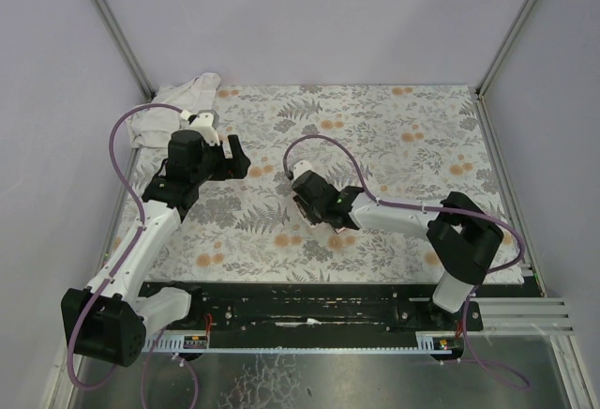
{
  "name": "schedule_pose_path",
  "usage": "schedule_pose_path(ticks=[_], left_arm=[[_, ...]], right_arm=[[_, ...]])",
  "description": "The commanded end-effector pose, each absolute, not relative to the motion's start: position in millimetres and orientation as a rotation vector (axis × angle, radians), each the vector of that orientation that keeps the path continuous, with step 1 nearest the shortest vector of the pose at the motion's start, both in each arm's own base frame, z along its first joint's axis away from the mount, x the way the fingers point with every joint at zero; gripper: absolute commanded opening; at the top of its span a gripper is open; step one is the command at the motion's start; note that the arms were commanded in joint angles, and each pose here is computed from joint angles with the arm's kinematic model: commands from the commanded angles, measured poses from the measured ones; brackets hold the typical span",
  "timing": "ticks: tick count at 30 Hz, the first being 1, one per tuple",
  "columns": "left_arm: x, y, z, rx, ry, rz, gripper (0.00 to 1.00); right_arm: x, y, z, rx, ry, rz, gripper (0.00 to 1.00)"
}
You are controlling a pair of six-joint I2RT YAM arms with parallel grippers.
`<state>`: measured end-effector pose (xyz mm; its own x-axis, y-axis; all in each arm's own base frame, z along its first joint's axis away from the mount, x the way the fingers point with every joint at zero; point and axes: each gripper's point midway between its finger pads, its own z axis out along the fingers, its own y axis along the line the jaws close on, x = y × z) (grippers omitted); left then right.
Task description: Load the staples into the stapler
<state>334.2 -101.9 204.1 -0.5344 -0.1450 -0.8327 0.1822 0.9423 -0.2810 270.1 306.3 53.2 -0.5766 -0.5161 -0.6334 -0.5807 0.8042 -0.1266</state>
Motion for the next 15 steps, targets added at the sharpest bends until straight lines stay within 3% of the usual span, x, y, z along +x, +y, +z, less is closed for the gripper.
schedule_pose_path(ticks=[1, 10, 15], left_arm=[[337, -101, 213, 0.027, 2.061, -0.420, 0.86], [337, -101, 214, 0.029, 2.058, -0.424, 0.86], [336, -103, 215, 0.036, 2.055, -0.436, 0.86]], right_arm=[[282, 313, 89, -0.724, 2.232, 0.138, 0.00], [247, 313, 93, -0.695, 2.294, 0.377, 0.00], [217, 298, 63, -0.713, 2.384, 0.440, 0.00]])
